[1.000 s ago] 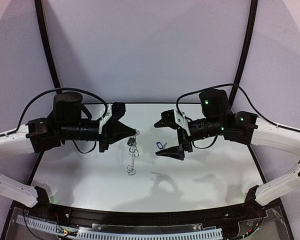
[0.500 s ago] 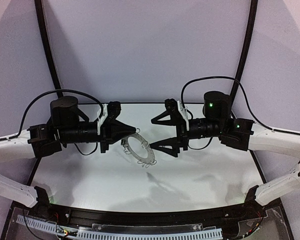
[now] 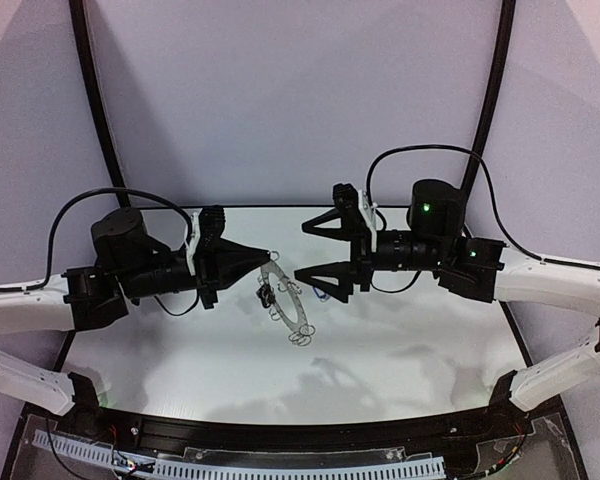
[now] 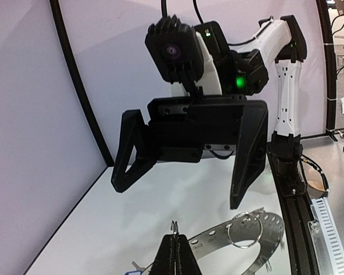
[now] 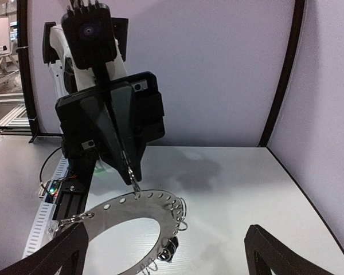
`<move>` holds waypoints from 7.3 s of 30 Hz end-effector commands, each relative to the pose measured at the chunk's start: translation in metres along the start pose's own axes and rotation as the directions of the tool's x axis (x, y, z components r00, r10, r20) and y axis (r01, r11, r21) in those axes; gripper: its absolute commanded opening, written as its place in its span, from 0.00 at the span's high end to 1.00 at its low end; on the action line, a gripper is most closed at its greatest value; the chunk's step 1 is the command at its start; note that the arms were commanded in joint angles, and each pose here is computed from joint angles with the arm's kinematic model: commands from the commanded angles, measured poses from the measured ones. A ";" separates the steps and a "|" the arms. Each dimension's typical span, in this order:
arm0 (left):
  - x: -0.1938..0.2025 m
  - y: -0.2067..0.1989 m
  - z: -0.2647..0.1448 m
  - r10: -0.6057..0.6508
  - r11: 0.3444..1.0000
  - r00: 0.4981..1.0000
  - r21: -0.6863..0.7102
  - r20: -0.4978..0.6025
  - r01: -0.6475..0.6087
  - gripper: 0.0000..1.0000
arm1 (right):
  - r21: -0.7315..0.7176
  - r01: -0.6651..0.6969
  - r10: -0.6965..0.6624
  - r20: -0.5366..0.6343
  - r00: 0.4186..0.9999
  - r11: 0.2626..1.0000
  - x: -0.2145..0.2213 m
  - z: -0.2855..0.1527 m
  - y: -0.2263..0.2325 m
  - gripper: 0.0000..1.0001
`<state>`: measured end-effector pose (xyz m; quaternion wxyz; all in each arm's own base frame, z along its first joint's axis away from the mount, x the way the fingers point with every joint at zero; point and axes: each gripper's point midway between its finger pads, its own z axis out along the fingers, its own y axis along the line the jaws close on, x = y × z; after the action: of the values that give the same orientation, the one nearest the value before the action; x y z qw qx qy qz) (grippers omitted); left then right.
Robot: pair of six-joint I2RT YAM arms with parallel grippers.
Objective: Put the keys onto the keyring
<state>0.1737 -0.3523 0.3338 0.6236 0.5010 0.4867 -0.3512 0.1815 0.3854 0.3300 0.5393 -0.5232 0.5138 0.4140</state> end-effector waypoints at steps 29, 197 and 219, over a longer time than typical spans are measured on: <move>-0.014 0.005 -0.025 -0.101 0.988 0.958 -0.088 0.269 0.129 0.99 | -0.265 -0.044 0.068 0.079 0.995 0.963 -0.021 0.021 0.020 0.30; 0.037 0.049 -0.086 -0.060 0.888 0.994 -0.460 -0.096 0.009 0.99 | 0.394 0.193 0.290 -0.863 0.413 0.899 0.319 -0.001 -0.135 0.47; 0.039 0.049 -0.085 -0.066 0.887 0.993 -0.462 -0.095 0.014 0.99 | 0.371 0.226 0.274 -0.888 0.369 0.901 0.337 -0.002 -0.135 0.66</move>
<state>0.2085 -0.2591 0.3038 0.6827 0.3577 0.6035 -0.2044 0.3594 0.3359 0.0294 0.2637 -0.5142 0.8139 -0.0600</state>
